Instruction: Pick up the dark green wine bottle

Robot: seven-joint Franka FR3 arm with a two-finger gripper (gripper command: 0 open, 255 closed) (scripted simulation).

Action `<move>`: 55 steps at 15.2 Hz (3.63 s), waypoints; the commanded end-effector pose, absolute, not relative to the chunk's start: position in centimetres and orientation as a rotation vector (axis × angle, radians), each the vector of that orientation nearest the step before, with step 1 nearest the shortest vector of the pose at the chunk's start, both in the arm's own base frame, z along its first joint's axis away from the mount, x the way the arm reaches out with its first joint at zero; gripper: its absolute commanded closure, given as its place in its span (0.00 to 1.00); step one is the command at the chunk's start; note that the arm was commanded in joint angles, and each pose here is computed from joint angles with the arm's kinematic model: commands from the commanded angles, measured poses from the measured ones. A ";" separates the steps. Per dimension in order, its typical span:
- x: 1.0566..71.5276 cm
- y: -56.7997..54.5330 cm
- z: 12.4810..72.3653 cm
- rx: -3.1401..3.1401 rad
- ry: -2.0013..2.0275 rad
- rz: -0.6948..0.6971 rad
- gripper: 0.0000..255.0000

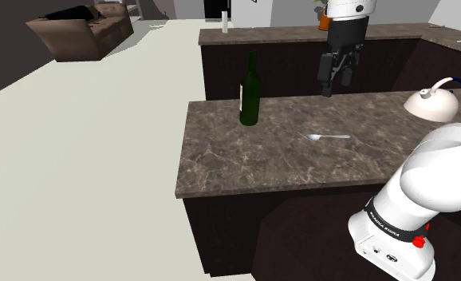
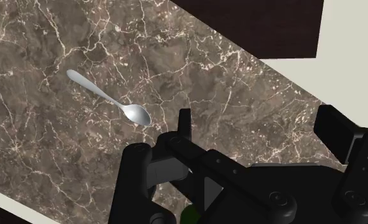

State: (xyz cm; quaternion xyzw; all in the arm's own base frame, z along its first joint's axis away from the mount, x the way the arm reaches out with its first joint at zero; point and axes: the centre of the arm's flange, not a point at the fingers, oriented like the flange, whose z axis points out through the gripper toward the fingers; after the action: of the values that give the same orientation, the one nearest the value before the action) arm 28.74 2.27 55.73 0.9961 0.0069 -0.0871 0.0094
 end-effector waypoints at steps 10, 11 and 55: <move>40.0 0.6 55.9 3.096 0.113 -0.227 0.00; 41.3 0.5 55.9 3.094 0.124 -0.222 0.00; 64.1 -0.6 56.4 3.054 0.305 -0.132 1.00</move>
State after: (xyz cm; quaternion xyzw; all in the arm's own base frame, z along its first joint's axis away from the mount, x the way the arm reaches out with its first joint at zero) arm 64.04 -0.55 55.81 0.9936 0.0991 -0.0428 0.0345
